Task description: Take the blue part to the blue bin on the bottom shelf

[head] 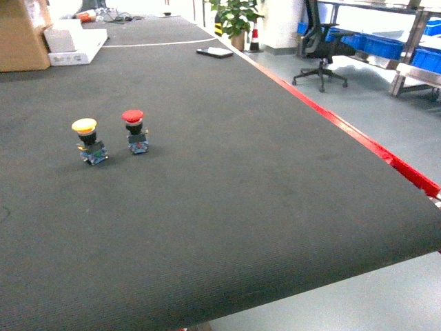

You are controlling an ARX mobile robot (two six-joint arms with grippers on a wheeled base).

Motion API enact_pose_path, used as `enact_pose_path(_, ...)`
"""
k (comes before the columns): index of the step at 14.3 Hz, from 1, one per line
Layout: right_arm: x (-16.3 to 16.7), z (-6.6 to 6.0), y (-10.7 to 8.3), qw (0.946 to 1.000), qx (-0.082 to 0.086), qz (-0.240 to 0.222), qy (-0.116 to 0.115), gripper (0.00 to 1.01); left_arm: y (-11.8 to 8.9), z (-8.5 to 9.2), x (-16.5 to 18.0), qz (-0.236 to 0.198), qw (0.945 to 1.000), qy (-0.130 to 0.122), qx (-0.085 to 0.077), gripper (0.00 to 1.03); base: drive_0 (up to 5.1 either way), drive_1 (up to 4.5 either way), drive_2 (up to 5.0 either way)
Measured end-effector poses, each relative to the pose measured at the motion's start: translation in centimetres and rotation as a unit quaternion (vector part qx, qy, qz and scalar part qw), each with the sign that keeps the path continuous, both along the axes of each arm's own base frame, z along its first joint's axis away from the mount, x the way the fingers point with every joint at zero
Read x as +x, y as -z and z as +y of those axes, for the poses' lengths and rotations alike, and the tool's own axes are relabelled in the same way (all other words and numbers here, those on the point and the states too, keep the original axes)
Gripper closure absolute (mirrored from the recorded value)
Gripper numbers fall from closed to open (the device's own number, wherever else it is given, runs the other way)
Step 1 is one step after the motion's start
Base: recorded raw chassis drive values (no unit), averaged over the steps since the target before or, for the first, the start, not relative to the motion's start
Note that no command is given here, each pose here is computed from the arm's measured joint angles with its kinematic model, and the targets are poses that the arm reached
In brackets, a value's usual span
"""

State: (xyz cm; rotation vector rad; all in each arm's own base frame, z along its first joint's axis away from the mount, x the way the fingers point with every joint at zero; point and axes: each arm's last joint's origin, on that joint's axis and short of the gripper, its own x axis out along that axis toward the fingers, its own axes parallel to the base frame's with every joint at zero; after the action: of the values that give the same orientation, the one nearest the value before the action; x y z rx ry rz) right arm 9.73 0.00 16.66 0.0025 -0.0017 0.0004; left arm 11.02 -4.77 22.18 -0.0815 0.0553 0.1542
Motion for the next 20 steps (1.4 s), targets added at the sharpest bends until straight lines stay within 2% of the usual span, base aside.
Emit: enact_pose_path(20, 0.0, 0.0, 0.0, 1.0, 0.0, 0.0, 0.0, 0.03, 0.0, 0.0, 0.0, 0.0, 1.0, 0.0, 0.0, 0.6, -1.6, -1.56, -1.6)
